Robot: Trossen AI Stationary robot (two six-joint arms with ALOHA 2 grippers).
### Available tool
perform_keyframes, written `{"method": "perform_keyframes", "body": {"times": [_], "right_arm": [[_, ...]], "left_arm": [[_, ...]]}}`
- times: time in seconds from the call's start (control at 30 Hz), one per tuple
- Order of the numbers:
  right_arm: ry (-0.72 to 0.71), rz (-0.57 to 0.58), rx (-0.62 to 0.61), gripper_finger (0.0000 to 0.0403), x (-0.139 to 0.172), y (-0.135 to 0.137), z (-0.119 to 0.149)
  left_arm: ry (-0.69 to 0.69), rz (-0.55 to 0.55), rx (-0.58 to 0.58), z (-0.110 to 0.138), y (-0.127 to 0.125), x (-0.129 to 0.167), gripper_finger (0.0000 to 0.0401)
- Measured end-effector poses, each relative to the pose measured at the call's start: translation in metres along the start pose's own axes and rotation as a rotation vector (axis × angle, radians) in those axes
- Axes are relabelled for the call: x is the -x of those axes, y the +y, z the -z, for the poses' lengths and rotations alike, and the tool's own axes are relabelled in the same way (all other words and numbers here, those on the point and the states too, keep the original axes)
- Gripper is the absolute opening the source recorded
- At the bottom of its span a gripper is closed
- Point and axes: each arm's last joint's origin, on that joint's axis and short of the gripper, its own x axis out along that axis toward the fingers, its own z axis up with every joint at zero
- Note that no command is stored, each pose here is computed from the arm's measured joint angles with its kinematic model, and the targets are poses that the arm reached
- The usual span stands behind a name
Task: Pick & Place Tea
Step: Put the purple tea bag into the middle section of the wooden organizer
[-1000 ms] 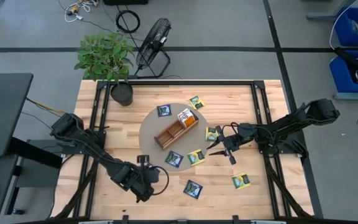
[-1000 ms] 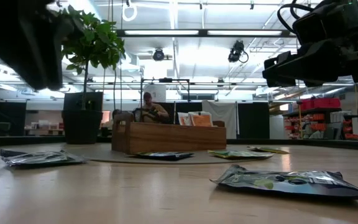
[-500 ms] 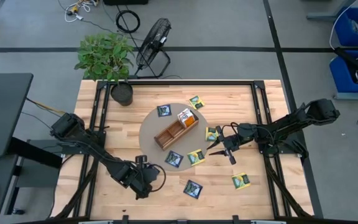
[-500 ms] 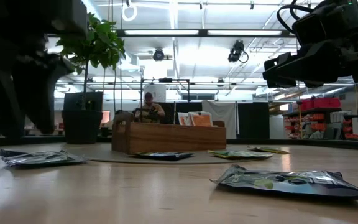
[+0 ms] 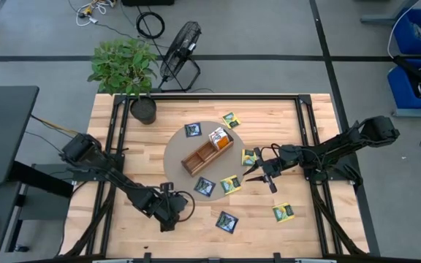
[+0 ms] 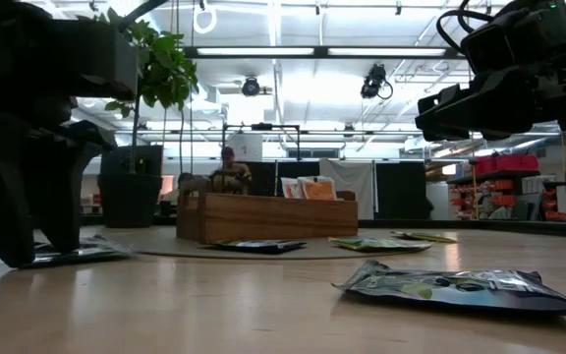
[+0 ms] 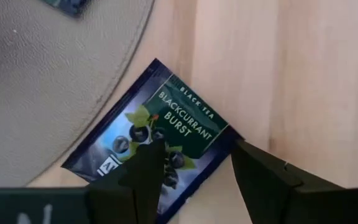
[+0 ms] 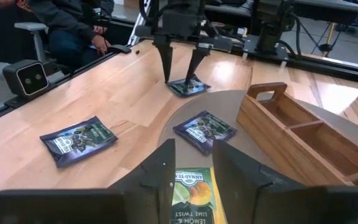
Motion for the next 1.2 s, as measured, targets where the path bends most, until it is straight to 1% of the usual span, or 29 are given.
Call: {"method": "perform_keyframes", "body": {"times": [0.13,0.27,0.33,0.43,0.53,0.63,0.73,0.9,1.07,1.2], "right_arm": [[-0.001,0.000,0.001,0.0114,0.000,0.000,0.000],[-0.002,0.000,0.001,0.0114,0.000,0.000,0.000],[-0.002,0.001,0.001,0.0114,0.000,0.000,0.000],[-0.001,0.001,0.004,0.0114,0.000,0.000,0.000],[0.002,0.001,-0.001,0.0114,0.000,0.000,0.000],[0.007,0.000,-0.001,0.0114,0.000,0.000,0.001],[0.005,0.000,0.002,0.0114,0.000,0.000,0.001],[0.005,0.000,0.011,0.0113,0.000,0.000,0.001],[0.005,0.000,0.015,0.0113,0.000,0.000,0.001],[0.002,-0.011,0.028,0.0113,0.000,0.000,0.000]], "left_arm": [[-0.003,-0.007,-0.023,-0.001,-0.002,-0.005,0.0191],[0.017,-0.028,0.008,-0.001,0.002,-0.009,0.0187],[0.026,-0.037,0.019,0.000,0.003,-0.012,0.0177],[0.035,-0.047,0.009,0.000,0.003,-0.020,0.0147],[0.046,-0.042,0.019,-0.002,0.005,-0.025,0.0103],[0.042,-0.039,0.026,-0.003,0.006,-0.024,0.0056],[0.047,-0.024,0.007,-0.006,0.005,-0.021,0.0014],[0.038,-0.011,-0.034,-0.010,0.002,-0.016,0.0004],[0.015,0.026,-0.058,-0.017,0.001,-0.001,0.0004],[-0.104,0.069,-0.087,-0.029,-0.003,0.017,0.0003]]}}
